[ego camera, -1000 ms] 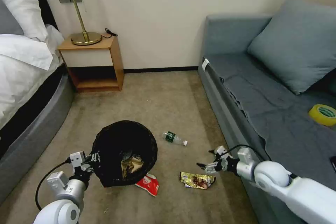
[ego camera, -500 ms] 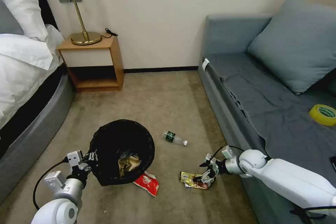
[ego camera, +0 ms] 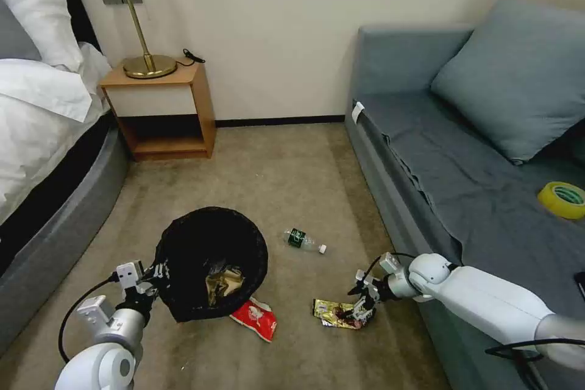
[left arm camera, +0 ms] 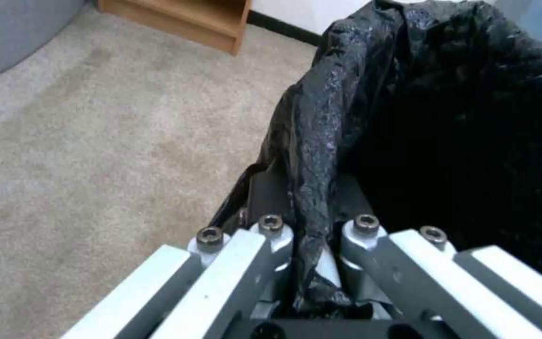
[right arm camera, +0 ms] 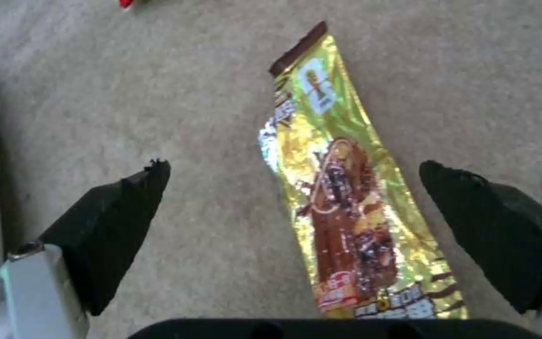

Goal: Pick up the trash bin, then pick up the garbage on the floor and place it into the trash bin.

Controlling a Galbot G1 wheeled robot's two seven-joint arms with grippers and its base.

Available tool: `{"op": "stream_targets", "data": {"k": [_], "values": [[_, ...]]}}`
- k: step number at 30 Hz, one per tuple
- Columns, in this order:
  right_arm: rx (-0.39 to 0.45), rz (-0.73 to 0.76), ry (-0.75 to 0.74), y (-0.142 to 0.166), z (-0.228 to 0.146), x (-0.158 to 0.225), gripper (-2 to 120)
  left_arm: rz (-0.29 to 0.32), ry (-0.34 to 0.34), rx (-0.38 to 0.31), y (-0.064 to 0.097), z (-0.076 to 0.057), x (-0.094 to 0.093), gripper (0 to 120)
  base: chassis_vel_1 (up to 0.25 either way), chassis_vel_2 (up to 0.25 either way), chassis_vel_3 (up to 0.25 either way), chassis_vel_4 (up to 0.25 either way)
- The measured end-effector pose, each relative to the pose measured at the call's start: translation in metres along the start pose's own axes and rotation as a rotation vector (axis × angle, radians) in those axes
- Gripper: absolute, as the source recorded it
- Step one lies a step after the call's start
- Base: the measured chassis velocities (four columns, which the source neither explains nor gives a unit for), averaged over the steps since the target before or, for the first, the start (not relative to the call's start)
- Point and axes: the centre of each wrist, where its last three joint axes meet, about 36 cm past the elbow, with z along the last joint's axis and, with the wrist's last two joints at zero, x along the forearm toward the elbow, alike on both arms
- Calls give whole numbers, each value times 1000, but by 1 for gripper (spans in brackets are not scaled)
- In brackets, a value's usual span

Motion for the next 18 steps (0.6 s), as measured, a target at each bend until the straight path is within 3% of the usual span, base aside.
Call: {"op": "stream_targets", "data": {"k": [18], "values": [[-7, -28, 42, 0, 8, -19, 100, -5, -7, 11, 10, 4, 5, 4, 0, 0, 0, 0]]}}
